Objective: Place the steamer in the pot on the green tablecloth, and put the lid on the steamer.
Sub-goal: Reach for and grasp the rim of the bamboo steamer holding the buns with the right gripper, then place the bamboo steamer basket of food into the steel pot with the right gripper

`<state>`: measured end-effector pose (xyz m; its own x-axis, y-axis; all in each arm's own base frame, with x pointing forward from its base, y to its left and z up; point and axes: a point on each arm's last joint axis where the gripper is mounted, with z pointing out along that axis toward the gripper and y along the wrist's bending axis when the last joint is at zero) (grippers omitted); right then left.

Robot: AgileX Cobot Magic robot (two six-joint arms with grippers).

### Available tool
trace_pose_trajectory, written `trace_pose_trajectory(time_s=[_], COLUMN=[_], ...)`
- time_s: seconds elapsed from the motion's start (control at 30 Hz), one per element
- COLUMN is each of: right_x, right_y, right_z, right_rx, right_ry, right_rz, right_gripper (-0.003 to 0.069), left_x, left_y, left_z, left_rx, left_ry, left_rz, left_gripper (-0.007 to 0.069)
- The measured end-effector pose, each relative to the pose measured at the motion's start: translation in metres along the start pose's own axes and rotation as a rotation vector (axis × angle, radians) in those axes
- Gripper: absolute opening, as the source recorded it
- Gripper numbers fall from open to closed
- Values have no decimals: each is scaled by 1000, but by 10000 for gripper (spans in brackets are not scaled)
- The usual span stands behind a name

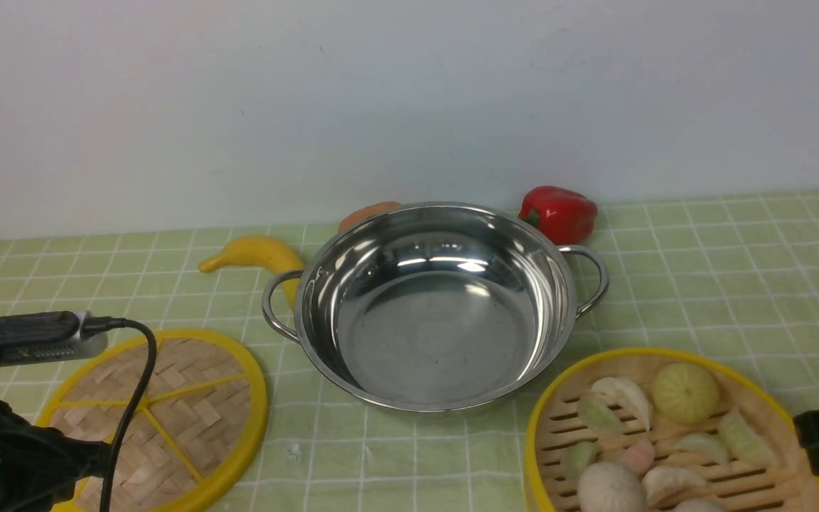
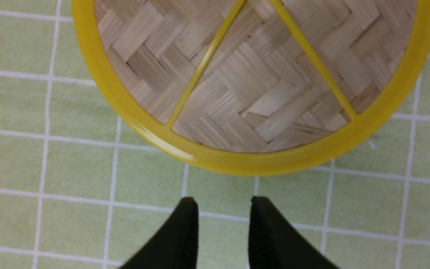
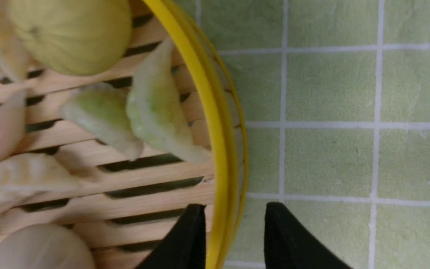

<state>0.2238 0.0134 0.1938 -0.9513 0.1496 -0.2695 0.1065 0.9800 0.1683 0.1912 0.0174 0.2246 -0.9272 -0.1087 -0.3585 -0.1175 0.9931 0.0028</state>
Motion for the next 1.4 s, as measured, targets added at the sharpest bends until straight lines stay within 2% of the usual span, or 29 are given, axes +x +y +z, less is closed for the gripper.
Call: trace_pose_trajectory(time_s=[0.2, 0.33, 0.4, 0.47, 0.67, 0.8, 1.1, 1.17, 1.27, 1.37, 1.4], right_x=[-2, -3, -4, -4, -4, -6, -50, -66, -81, -116, -120], right_y=[-2, -2, -2, -3, -3, -1, 18, 28, 43, 93, 99], right_z=[24, 30, 31, 31, 28, 12, -88, -112, -122, -108, -105], right_rx=[3, -1, -2, 6, 13, 25, 21, 12, -2, -53, -57], right_ry=[71, 81, 72, 69, 80, 117, -1, -61, -109, -118, -116], right_rz=[33, 50, 60, 37, 12, -32, -116, -150, -183, -264, -271], right_gripper=[237, 181, 109, 86, 78, 78, 78, 78, 78, 78, 78], left_x=[0, 0, 0, 0, 0, 0, 0, 0, 0, 0, 0], left_y=[0, 0, 0, 0, 0, 0, 0, 0, 0, 0, 0], left_z=[0, 0, 0, 0, 0, 0, 0, 0, 0, 0, 0], left_rx=[-1, 0, 0, -1, -1, -1, -2, -3, -3, -3, -3], left_ry=[-4, -5, -5, -5, -5, -5, -5, -5, -5, -5, -5], left_rz=[1, 1, 1, 1, 1, 2, 5, 6, 6, 6, 6], left_gripper=[190, 191, 199, 202, 201, 201, 201, 201, 201, 201, 201])
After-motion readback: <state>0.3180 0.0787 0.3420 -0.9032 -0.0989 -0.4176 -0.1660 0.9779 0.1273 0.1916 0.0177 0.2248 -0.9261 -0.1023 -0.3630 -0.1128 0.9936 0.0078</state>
